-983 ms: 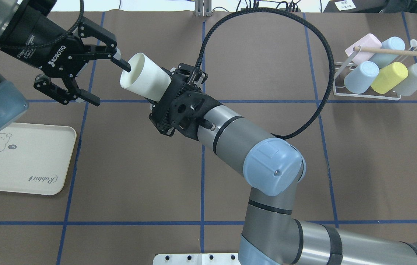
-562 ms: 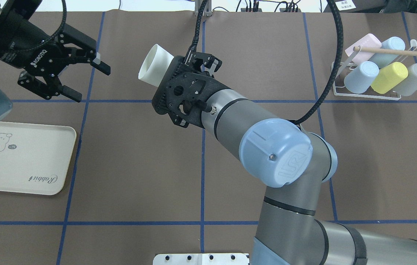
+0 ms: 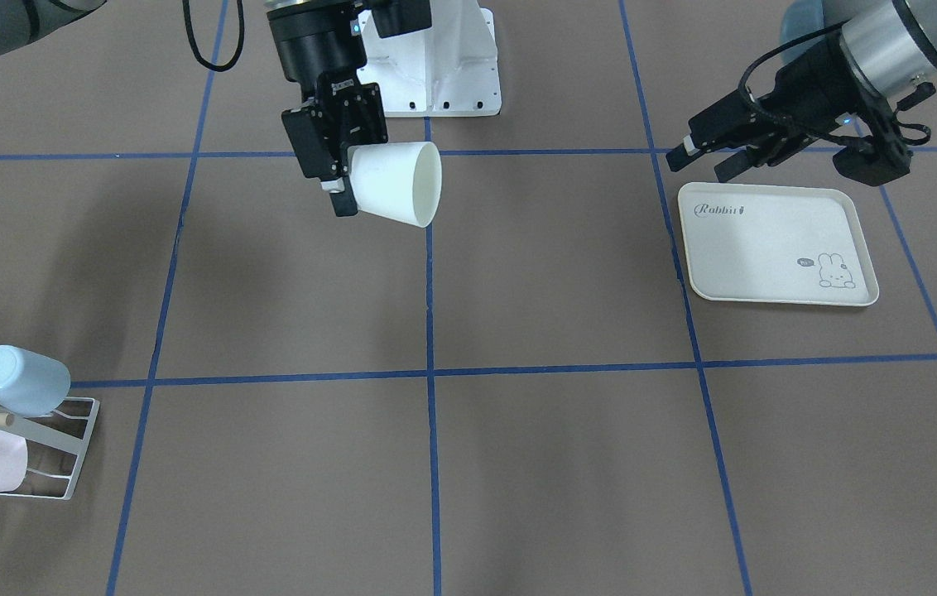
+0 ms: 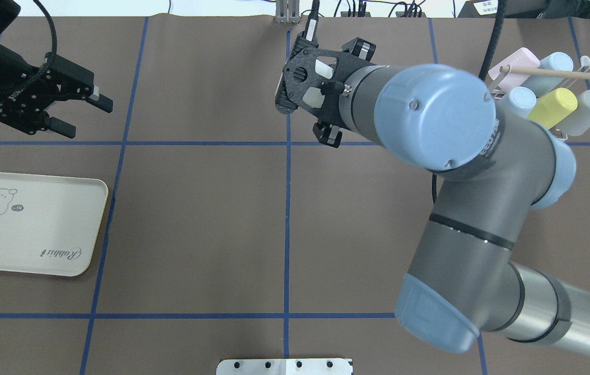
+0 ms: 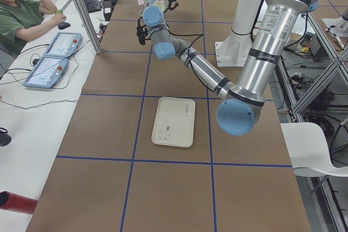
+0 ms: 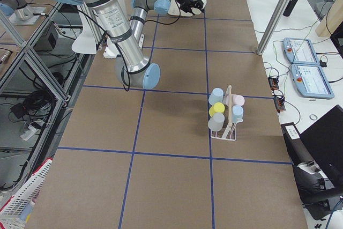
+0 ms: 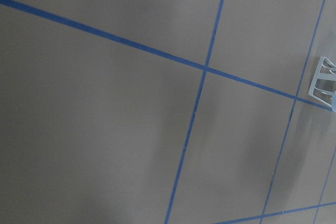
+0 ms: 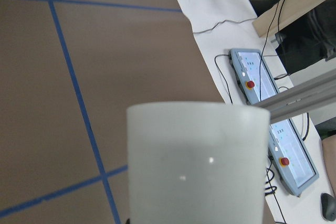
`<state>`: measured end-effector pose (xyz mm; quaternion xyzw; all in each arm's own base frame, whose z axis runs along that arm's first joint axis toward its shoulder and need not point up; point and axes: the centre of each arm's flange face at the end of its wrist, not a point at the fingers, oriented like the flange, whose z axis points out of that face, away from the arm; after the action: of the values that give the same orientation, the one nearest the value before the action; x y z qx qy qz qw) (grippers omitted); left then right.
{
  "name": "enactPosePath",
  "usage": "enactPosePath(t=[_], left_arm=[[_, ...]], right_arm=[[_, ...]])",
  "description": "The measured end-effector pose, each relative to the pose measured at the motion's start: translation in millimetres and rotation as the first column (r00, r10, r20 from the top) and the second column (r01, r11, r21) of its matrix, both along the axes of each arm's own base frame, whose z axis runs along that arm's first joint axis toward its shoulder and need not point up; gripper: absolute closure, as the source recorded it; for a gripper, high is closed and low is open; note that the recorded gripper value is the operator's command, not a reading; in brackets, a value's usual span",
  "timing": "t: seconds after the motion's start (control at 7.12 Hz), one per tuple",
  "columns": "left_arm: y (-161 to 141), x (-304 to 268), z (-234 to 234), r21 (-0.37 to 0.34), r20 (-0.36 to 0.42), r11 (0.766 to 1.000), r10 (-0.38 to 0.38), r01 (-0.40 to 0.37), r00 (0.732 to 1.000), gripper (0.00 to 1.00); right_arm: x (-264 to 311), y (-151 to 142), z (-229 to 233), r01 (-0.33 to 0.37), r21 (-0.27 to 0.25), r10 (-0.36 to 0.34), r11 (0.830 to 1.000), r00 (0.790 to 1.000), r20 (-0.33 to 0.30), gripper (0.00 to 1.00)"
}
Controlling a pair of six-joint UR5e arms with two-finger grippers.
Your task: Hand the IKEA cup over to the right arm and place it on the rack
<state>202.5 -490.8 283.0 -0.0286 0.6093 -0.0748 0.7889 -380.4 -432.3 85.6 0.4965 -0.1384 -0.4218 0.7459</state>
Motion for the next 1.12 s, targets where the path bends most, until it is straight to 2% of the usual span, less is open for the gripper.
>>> enactPosePath(t=[0.14,0.28,0.42,0.56,0.7,0.84,0.98,1.12], left_arm=[[-5.2,-2.8,25.1,0.075,0.083,0.997,-0.023,0.017,0.996,0.0],[-11.9,-8.9,49.0,0.165,0.187,0.986,-0.036,0.005,0.982,0.0],[-21.5,-23.4,69.8,0.254,0.297,0.966,-0.04,-0.038,0.954,0.0],[-30.7,-44.8,86.2,0.317,0.386,0.943,-0.031,-0.101,0.922,0.0],[-35.0,-65.9,100.3,0.351,0.444,0.923,-0.015,-0.158,0.896,0.0],[-34.0,-79.3,112.8,0.361,0.475,0.912,0.0,-0.195,0.88,0.0],[-32.1,-85.4,119.7,0.362,0.488,0.908,0.009,-0.212,0.873,0.0],[-30.6,-87.5,123.7,0.36,0.492,0.907,0.015,-0.219,0.871,0.0]], right_arm=[[17.5,-16.0,12.9,0.032,0.001,-0.032,0.999,0.991,-0.132,0.63],[37.5,-28.1,26.6,0.067,-0.004,-0.066,0.998,0.96,-0.271,0.64],[59.7,-36.8,40.9,0.107,-0.021,-0.107,0.994,0.91,-0.401,0.64],[84.5,-46.1,55.5,0.145,-0.044,-0.147,0.988,0.847,-0.511,0.66],[114.8,-55.3,71.7,0.193,-0.059,-0.188,0.979,0.772,-0.607,0.7],[150.4,-64.8,93.6,0.258,-0.073,-0.233,0.963,0.674,-0.701,0.7],[187.5,-74.5,123.0,0.322,-0.112,-0.283,0.94,0.553,-0.784,0.7],[220.6,-82.2,153.7,0.372,-0.169,-0.328,0.913,0.421,-0.846,0.7]])
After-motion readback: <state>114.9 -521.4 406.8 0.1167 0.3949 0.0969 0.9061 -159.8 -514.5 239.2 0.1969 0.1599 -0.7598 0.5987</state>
